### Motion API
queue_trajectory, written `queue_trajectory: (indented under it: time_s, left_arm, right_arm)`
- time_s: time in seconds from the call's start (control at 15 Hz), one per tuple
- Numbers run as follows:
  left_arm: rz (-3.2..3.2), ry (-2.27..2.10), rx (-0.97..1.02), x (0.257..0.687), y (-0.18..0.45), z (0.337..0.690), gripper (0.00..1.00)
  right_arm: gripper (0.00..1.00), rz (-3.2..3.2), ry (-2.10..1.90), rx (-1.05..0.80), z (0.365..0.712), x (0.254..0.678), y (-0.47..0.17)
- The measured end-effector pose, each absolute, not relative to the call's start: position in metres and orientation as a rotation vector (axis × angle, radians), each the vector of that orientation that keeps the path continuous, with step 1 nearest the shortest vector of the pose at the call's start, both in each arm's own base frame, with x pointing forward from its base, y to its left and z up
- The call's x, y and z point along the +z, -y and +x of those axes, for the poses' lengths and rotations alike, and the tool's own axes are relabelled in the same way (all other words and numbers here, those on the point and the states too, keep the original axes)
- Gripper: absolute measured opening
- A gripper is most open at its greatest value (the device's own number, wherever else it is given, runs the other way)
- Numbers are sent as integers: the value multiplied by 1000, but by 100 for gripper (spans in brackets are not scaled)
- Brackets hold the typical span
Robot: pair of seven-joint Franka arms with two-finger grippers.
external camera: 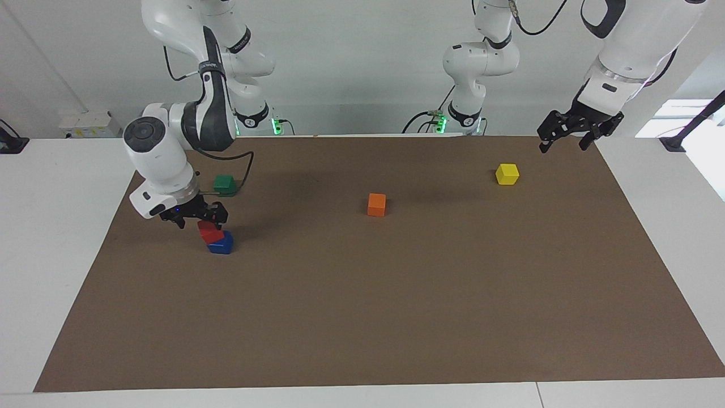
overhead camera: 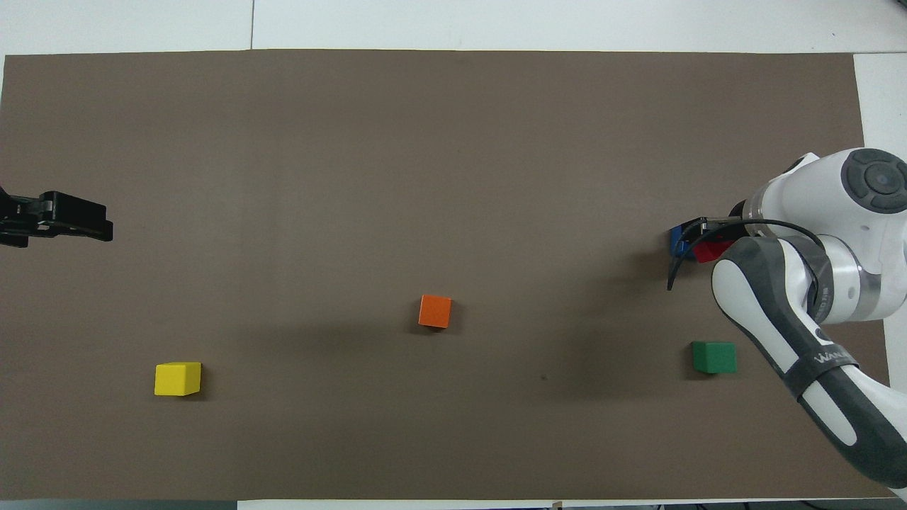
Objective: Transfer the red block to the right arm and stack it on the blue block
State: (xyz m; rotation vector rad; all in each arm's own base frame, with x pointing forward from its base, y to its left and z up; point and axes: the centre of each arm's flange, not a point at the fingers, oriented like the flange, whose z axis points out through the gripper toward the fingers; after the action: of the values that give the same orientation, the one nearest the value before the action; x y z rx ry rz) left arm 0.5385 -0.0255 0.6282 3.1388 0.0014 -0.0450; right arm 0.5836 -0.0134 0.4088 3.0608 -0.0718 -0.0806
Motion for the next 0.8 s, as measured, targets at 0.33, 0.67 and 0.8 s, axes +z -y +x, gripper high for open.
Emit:
queue_trajectory:
  time_s: [0.33,0.67,0.8]
  left_arm:
    - [3139,-2,-46,628,25,538,100]
    - [3139,-2,-46,628,25,538,100]
    - [3139,-2,-46,628,25,538,100]
  right_arm:
    - [100,3055,1,-94,594,482,10]
    - [100,3085,-34,-51,581,545,-3]
    - [100,3085,-35,-57,565,570,-5]
